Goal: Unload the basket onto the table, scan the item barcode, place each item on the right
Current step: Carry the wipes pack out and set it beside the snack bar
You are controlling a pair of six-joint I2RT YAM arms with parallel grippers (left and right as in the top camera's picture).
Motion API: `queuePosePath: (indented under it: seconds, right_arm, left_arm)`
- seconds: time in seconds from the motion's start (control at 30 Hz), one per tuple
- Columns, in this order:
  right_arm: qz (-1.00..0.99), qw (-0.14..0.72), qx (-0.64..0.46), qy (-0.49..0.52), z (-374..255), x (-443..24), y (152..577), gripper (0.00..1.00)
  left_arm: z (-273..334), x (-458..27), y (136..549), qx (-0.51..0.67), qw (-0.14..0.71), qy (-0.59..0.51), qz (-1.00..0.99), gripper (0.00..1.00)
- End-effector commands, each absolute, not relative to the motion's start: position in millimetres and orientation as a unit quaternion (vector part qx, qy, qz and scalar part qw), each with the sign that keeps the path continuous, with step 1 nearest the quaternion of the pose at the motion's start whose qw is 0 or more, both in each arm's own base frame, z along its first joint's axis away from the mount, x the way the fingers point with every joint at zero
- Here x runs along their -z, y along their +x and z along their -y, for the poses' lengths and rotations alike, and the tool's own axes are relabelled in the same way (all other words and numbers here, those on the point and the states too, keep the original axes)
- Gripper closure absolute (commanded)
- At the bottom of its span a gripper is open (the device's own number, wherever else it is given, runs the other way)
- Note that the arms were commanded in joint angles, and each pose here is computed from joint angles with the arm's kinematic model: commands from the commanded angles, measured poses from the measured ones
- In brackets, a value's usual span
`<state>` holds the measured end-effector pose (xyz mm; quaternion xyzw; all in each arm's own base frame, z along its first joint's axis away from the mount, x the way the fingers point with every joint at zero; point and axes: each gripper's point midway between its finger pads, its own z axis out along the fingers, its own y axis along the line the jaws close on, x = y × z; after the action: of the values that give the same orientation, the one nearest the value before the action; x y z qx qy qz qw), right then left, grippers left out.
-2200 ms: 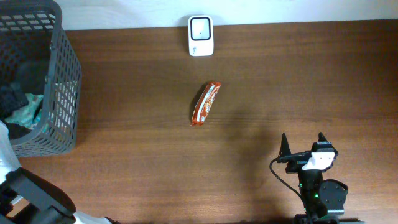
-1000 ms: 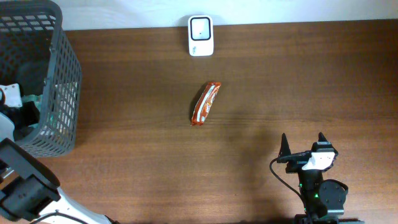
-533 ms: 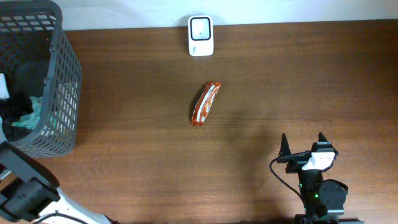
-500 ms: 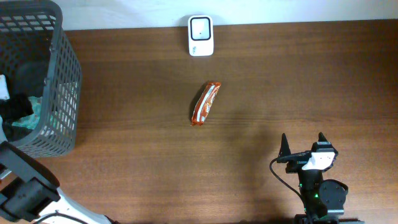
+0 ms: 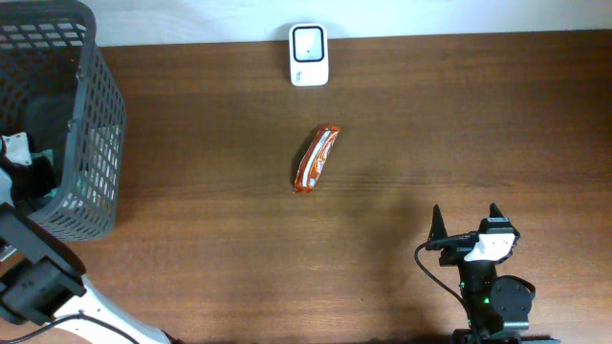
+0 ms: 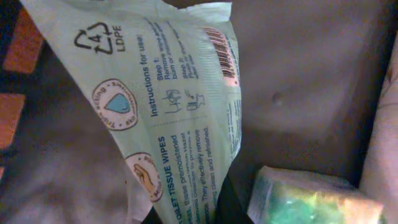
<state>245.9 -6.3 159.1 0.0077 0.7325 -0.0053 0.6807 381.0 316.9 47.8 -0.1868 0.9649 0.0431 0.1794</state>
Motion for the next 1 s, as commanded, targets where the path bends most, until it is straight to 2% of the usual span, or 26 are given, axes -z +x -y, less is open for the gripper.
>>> queuePosePath:
  seconds: [0.0,0.1,0.2,0.33,0.4,0.47,0.53,0.63,0.7,0.73,0.83,0.97]
  right_arm:
    - [-0.733,0.68,0.007,0.015,9,-156,246,0.01]
    - [-0.733,0.68,0.007,0.015,9,-156,246,0.01]
    - [-0.733,0.68,0.007,0.015,9,-156,246,0.01]
    - [-0.733,0.68,0.007,0.015,9,-156,246,0.01]
    - [-0.733,0.68,0.007,0.015,9,-156,246,0.01]
    - [-0.733,0.68,0.007,0.015,9,-156,246,0.01]
    - [-0.733,0.68,0.007,0.015,9,-156,246,0.01]
    - [-0.733,0.68,0.007,0.015,9,-156,246,0.01]
    - [-0.733,0.68,0.007,0.015,9,-156,246,0.01]
    - [-0.733,0.68,0.007,0.015,9,-156,246,0.01]
    - [-0.733,0.68,0.007,0.015,9,-156,246,0.01]
    - [-0.733,0.68,0.007,0.015,9,-156,246,0.01]
  left_arm:
    - [-339,-119,406,-0.049,0.259,-0.295,-0.918,1.0]
    - [-325,-234,437,0.003,0.389,-0.292,-0.874,1.0]
    - [-293,-338,440,0.013,0.484,-0.264,-0.834,1.0]
    - [-225,-411,439,0.062,0.549,-0.2,-0.809,1.0]
    - [-161,-439,444,0.131,0.569,-0.12,-0.803,1.0]
    - [-110,-451,447,0.19,0.563,-0.099,-0.798,1.0]
    - [-53,-448,453,0.259,0.527,-0.102,-0.803,1.0]
    - [23,-419,454,0.289,0.46,-0.07,-0.837,1.0]
    - [55,-384,450,0.259,0.41,-0.072,-0.872,0.97]
    - [68,-364,449,0.229,0.387,-0.074,-0.89,1.0]
    - [94,-302,446,0.125,0.321,-0.068,-0.936,1.0]
    - [142,-209,442,0.087,0.213,-0.022,-0.973,1.0]
